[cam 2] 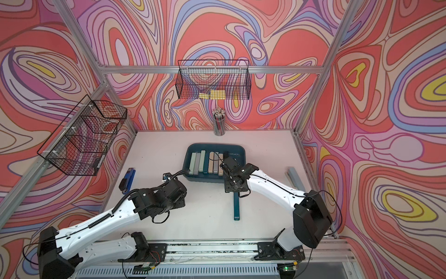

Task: Put the pruning pliers into the storage box
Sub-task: Pick up the pruning pliers from the center of the board.

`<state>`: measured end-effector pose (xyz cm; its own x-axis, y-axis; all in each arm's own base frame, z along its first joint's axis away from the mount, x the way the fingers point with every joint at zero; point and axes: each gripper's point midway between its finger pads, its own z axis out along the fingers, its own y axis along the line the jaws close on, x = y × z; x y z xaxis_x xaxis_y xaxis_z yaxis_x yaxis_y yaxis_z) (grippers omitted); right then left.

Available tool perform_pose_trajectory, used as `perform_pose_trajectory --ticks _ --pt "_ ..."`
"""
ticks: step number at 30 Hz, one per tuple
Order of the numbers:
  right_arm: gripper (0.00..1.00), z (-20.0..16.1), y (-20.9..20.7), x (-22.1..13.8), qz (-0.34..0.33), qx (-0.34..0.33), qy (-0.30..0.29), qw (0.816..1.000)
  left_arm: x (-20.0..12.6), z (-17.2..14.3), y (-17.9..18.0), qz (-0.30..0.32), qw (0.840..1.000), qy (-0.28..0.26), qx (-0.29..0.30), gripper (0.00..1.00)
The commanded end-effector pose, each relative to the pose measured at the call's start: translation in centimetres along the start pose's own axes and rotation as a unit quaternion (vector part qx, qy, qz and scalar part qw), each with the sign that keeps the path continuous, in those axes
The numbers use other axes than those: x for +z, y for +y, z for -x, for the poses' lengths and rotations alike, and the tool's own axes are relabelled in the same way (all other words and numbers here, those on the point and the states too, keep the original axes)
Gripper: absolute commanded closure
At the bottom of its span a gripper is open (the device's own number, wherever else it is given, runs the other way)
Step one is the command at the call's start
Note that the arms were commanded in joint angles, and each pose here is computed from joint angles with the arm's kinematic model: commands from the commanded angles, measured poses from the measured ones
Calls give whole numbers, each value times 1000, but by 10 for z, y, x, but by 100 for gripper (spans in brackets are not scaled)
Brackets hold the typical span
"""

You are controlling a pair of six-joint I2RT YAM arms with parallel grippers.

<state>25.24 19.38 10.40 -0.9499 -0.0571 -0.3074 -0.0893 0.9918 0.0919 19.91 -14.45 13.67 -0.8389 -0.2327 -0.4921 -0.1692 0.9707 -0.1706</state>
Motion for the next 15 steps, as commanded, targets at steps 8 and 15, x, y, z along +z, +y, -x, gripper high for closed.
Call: perform_pose_trajectory --ticks 8,15 --pt "37 -41 -6 23 32 64 14 997 8 -2 -4 11 1000 15 14 37" --pt "41 -49 -5 45 32 58 27 997 9 -3 -6 12 1000 21 13 37"
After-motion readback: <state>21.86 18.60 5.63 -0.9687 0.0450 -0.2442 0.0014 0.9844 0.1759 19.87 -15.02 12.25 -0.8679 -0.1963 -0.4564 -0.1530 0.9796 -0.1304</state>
